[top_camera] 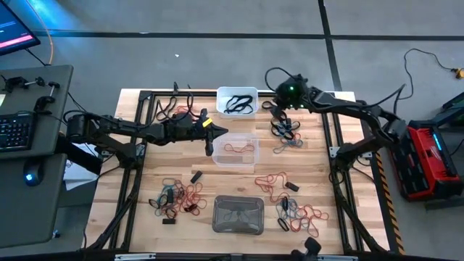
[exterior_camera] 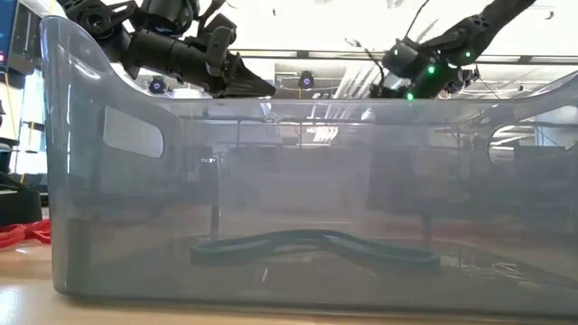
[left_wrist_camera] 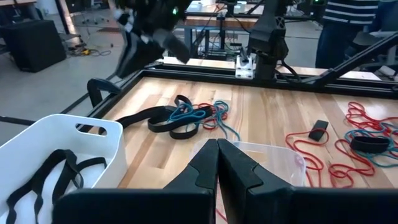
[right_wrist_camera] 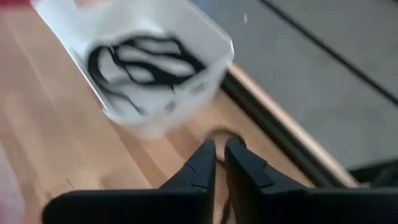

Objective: Sort rubber bands into baskets
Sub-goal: Put the black rubber band into the white bin

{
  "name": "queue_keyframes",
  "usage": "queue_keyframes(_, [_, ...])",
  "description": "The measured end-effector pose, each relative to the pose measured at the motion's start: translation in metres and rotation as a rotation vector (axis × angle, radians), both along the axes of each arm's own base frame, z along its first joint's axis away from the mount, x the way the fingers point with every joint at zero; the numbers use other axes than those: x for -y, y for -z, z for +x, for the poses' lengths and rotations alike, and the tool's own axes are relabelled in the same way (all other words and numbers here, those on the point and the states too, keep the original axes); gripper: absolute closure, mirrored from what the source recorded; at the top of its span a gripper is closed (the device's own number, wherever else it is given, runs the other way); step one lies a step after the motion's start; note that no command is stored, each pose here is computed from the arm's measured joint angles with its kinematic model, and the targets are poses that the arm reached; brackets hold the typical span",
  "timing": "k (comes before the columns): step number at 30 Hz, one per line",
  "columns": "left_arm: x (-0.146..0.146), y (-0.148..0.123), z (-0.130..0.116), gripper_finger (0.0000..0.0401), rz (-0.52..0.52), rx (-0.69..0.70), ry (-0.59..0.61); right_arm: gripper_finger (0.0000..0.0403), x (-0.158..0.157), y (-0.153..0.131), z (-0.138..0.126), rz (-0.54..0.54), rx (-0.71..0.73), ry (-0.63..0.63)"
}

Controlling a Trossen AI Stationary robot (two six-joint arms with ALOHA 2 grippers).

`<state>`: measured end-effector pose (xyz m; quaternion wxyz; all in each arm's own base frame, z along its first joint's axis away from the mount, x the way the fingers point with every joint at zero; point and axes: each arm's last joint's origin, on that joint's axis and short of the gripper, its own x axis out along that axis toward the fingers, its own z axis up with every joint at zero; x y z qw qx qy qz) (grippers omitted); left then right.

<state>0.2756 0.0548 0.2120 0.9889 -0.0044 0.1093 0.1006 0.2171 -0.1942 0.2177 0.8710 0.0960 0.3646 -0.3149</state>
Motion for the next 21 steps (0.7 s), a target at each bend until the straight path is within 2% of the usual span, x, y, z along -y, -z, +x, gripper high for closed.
queue_keyframes(6, [0.0,0.0,0.0,0.0401,0.0,0.002,0.0,0.0287,0.009,0.025,-0.007,0.095,-0.125,0.02])
queue_keyframes(11, [0.0,0.001,0.0,0.0401,0.004,-0.016,0.002,0.0237,0.016,0.046,-0.005,0.174,-0.153,0.033])
queue_keyframes(21, [0.0,0.003,-0.001,0.0401,0.012,-0.03,0.005,0.0227,0.03,0.074,-0.006,0.247,-0.176,0.101])
